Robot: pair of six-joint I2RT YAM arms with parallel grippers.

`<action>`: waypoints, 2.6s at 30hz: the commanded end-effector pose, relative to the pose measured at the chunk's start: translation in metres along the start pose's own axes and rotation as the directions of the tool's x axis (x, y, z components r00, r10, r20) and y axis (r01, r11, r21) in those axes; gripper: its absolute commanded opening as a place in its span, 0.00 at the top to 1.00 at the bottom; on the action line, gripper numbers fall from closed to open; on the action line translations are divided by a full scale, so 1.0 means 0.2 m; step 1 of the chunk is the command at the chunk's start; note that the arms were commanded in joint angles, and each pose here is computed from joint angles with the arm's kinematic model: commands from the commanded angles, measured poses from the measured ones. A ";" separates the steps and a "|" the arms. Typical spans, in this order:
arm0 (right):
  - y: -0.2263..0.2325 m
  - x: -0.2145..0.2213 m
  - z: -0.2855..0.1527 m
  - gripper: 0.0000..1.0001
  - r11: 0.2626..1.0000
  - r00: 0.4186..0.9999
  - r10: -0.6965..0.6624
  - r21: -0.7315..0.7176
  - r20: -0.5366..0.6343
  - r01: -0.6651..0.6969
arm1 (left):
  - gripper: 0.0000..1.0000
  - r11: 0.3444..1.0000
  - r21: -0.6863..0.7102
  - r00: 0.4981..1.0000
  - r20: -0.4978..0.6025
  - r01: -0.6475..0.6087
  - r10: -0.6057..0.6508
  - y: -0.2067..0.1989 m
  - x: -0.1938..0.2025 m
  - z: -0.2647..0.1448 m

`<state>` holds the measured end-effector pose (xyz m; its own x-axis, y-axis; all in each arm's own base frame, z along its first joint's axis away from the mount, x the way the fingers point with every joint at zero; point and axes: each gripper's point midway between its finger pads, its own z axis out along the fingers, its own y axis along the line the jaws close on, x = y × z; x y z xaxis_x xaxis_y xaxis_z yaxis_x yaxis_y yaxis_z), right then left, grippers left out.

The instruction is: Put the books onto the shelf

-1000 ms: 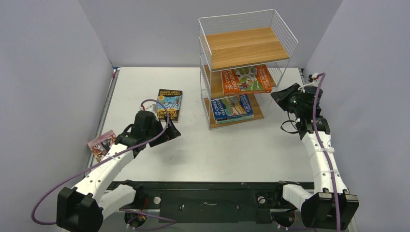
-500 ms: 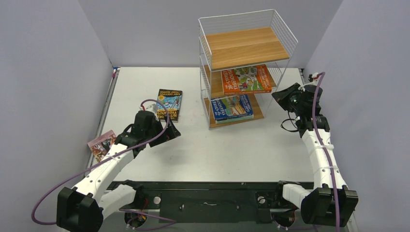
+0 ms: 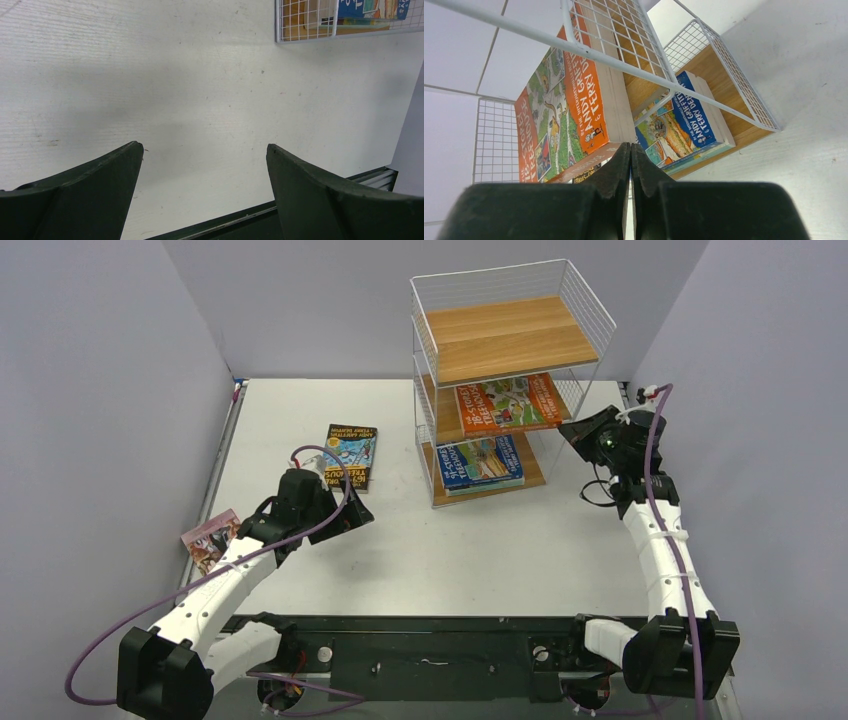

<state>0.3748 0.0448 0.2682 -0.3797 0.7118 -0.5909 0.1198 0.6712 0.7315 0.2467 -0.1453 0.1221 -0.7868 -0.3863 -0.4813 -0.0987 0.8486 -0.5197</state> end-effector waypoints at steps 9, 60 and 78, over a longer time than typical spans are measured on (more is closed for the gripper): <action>0.17 -0.14 0.01 1.00 0.994 0.998 -0.006 -0.106 0.065 0.013 | 0.07 1.000 0.030 0.999 0.035 0.002 -0.003 -0.04 -0.05 0.00; 0.41 0.16 0.10 0.91 0.984 1.000 -0.018 -0.175 0.015 0.020 | 0.07 1.000 0.022 0.999 0.046 0.010 -0.011 -0.02 -0.06 -0.02; 0.52 0.34 0.13 0.92 0.975 0.997 -0.043 -0.221 -0.059 0.029 | 0.07 1.000 0.016 0.999 0.049 0.016 -0.016 -0.01 -0.05 -0.03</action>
<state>0.3745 0.1596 0.2726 -0.4765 0.6604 -0.5804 -0.0405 0.6429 0.7648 0.2471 -0.1428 0.1245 -0.7779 -0.3986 -0.4858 -0.1011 0.8424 -0.5292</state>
